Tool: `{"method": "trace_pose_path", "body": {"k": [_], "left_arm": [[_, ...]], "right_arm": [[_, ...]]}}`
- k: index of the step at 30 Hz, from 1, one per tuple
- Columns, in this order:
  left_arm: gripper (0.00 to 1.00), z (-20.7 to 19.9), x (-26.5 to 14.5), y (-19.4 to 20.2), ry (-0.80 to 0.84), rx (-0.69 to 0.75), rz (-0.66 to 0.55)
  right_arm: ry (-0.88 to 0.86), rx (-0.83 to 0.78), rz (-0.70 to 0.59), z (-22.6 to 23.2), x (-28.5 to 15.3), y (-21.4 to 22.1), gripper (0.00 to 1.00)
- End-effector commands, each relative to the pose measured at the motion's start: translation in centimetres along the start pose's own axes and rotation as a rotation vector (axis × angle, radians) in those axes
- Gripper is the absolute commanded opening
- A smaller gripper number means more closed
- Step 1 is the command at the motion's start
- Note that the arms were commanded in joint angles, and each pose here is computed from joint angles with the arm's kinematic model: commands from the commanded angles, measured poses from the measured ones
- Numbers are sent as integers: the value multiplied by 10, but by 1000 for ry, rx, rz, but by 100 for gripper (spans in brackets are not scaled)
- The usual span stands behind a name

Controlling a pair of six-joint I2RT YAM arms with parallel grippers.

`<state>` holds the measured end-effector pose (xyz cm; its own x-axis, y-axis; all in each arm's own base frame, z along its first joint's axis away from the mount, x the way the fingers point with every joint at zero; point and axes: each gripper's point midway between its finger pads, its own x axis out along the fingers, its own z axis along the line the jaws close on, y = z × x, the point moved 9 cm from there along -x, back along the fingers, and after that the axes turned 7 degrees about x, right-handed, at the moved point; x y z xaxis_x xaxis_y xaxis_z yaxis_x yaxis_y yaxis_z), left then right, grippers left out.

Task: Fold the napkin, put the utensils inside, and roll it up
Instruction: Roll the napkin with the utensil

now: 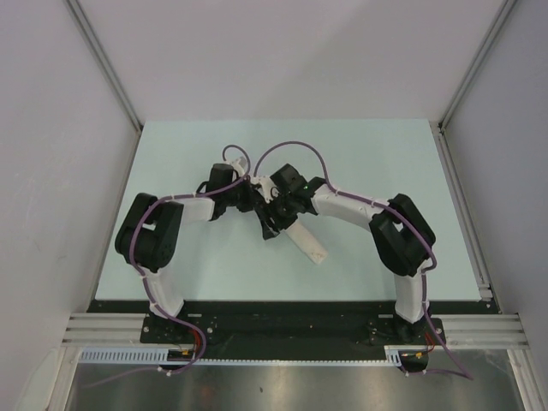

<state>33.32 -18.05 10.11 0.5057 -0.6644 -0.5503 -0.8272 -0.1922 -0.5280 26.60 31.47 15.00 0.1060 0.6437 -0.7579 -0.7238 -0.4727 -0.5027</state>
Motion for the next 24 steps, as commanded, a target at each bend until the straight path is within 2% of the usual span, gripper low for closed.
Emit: {"method": "trace_pose_path", "body": {"k": [1, 3, 6, 7, 9, 10, 13, 16, 24], "left_arm": [[0, -11, 3, -10, 42, 6, -14], [1, -12, 3, -11, 44, 2, -16], [12, -13, 4, -12, 52, 2, -14], [20, -14, 3, -13, 56, 3, -16], [28, -14, 3, -14, 57, 5, -16], [37, -15, 3, -15, 59, 7, -19], [52, -15, 2, -17, 45, 12, -25], [59, -15, -2, -20, 33, 18, -30], [64, -8, -15, -27, -10, 18, -60]], "right_arm": [[103, -14, 24, -21, 11, 0, 61], [128, -1, 34, -28, 15, 2, 60], [160, 17, 36, -36, 16, 3, 60], [174, 23, 35, -38, 16, 3, 60], [189, 36, 34, -43, 14, 3, 60], [200, 40, 31, -46, 13, 4, 59], [216, 51, 25, -51, 9, 3, 59], [235, 60, 19, -57, 6, 2, 59], [265, 66, 0, -64, -6, -2, 59]]}}
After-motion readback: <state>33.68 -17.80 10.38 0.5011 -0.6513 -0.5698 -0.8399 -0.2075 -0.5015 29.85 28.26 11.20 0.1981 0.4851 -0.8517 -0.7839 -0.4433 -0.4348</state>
